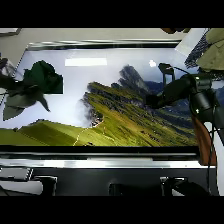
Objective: Fold the clothes and pants, and hang the long-sleeved shirts on hangers.
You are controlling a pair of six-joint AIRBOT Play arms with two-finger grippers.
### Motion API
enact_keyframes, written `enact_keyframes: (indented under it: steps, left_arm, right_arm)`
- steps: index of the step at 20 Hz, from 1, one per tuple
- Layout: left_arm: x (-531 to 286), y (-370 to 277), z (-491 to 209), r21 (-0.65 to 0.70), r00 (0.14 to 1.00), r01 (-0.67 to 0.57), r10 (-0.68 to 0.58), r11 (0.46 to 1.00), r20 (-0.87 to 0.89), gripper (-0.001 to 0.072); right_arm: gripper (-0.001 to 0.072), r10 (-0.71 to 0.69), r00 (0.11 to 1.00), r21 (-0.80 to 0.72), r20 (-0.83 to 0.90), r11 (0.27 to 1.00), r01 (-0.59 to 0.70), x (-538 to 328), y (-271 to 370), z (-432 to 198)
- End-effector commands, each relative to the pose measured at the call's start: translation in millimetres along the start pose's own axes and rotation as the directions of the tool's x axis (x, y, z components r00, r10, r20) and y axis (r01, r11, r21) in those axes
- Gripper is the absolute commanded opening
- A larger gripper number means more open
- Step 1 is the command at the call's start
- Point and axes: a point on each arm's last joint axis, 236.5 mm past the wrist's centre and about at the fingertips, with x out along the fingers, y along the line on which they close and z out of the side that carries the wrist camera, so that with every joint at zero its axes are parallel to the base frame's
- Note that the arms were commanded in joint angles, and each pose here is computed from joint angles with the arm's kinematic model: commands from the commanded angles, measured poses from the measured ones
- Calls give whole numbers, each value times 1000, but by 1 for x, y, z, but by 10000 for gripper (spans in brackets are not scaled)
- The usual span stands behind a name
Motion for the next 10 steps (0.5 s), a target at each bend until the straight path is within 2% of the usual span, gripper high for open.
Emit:
enact_keyframes:
  steps: [1,4,10]
  left_arm:
    - [-16,-116,-64,131,976,191,-174,973,-131,9]
    - [-20,-215,-123,227,929,340,-290,912,-229,10]
    - [-16,-333,-235,347,877,453,-340,822,-339,10]
  right_arm:
    - [71,1,1000,-1,2,1000,-1,-1,1,0]
    - [71,1,1000,-1,2,1000,-1,-1,1,0]
    - [71,1,1000,-1,2,1000,-1,-1,1,0]
